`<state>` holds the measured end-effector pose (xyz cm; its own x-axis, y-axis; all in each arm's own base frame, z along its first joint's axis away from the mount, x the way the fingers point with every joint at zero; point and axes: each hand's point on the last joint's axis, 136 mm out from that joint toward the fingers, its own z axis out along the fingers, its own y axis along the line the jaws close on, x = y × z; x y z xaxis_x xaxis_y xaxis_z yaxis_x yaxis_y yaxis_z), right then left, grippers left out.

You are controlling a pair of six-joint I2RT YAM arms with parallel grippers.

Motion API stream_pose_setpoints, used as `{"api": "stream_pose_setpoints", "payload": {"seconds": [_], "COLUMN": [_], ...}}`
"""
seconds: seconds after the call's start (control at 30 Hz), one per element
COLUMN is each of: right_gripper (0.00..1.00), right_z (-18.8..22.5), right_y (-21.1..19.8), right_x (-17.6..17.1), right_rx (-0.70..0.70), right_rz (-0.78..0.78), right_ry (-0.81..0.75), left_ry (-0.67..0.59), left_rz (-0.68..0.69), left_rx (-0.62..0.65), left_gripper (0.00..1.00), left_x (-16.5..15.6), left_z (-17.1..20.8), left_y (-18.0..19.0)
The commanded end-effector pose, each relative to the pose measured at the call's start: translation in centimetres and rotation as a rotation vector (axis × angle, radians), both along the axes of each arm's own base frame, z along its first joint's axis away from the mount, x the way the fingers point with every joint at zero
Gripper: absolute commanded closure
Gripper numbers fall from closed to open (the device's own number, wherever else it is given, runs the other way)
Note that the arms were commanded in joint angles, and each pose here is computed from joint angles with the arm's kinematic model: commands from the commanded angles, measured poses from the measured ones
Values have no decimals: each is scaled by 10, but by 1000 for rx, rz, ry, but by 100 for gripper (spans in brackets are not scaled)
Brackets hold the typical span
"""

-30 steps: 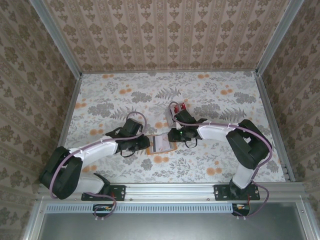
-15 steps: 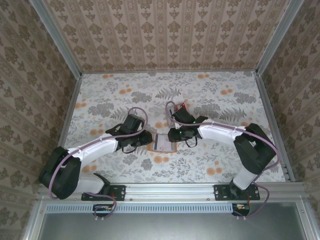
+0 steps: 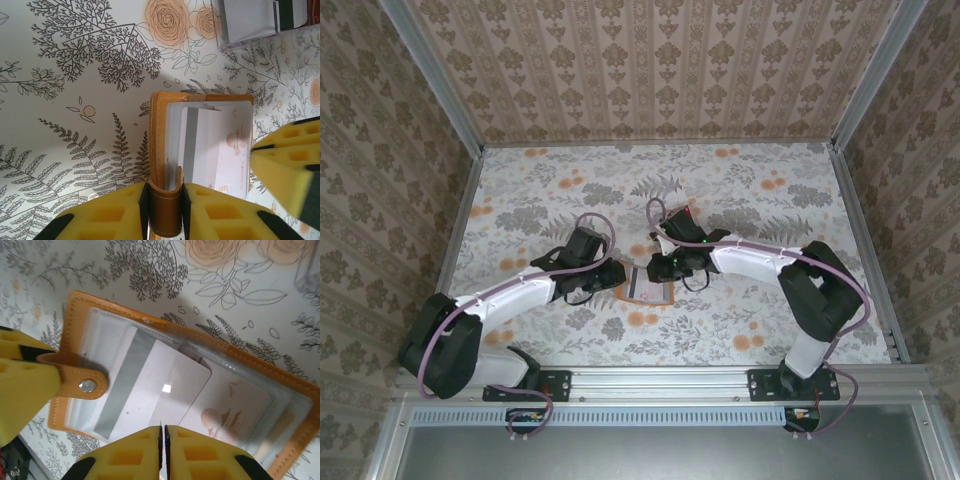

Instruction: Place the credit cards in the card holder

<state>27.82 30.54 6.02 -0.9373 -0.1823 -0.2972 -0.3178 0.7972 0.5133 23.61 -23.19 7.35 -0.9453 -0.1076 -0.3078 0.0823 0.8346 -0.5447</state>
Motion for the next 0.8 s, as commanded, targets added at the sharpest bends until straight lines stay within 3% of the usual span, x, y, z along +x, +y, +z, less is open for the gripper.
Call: {"api": "stream_pose_setpoints", "payload": {"seconds": [0.0, 0.43, 0.63, 0.77], "right_gripper": [88, 88, 88, 88], "right_z": [-11, -37, -46, -56], "right_y": [10, 33, 47, 48], "right_x": [-8, -7, -6, -9], "right_rx": [15, -16, -18, -89], "right_rz": [19, 44, 64, 95], "right_ry": [46, 58, 59, 38], "left_ry": [-25, 40, 34, 38], "left_rz": [-11, 24, 15, 19], "left_rx": [-14, 42, 30, 40], "left_gripper": [74, 74, 74, 71], "left_x": [3, -6, -4, -5], "left_z": [4, -41, -37, -41], "left_y": [-1, 14, 10, 13]}}
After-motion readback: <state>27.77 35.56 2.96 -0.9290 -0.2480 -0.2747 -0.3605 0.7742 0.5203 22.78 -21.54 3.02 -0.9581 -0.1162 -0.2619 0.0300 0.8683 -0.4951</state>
